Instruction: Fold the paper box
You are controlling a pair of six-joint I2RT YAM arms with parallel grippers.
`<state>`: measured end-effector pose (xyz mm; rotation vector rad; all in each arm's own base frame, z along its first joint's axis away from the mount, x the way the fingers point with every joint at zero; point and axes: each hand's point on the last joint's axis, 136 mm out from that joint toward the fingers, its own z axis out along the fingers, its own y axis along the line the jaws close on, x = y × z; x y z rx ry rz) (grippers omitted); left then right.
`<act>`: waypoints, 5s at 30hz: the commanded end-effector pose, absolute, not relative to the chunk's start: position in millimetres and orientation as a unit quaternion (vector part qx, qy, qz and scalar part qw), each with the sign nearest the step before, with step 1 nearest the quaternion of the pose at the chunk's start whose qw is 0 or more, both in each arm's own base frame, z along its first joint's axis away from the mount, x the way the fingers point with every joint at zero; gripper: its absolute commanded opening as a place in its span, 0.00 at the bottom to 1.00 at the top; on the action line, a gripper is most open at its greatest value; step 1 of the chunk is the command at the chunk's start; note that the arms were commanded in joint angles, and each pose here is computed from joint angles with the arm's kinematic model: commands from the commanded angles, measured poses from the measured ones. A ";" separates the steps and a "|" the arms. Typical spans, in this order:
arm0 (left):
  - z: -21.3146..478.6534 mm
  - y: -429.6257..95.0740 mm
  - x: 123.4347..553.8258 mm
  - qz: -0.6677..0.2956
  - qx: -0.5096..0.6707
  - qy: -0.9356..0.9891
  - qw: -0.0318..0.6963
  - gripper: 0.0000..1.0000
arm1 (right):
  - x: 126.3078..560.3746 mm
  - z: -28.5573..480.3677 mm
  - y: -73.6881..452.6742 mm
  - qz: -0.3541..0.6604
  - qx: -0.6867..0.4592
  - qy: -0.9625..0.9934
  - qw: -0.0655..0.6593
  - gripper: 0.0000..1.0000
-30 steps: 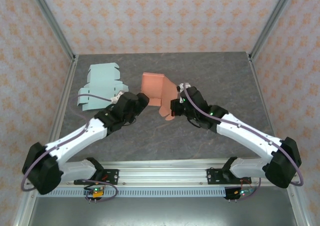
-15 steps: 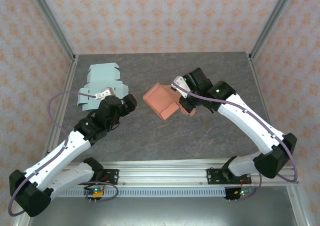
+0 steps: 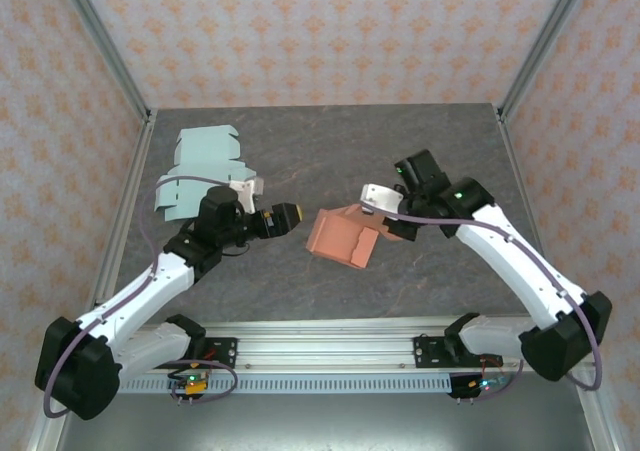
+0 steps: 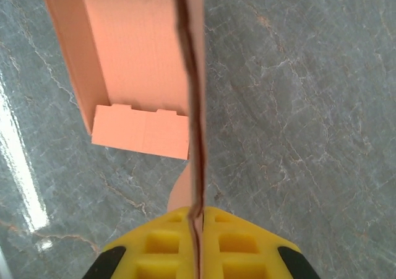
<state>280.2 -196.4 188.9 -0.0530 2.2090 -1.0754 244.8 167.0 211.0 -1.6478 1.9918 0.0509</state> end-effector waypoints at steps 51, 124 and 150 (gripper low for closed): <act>188.2 -269.0 298.4 -0.425 0.082 0.848 0.304 0.35 | 280.8 309.1 182.5 0.161 -0.411 0.730 0.522 1.00; 265.9 -289.6 305.0 -0.504 0.001 0.805 0.312 0.35 | 330.5 156.9 197.8 0.155 0.007 0.935 0.319 0.20; 253.0 -290.6 316.3 -0.471 -0.010 0.815 0.338 0.34 | 315.1 166.9 192.6 0.184 0.031 0.914 0.360 0.49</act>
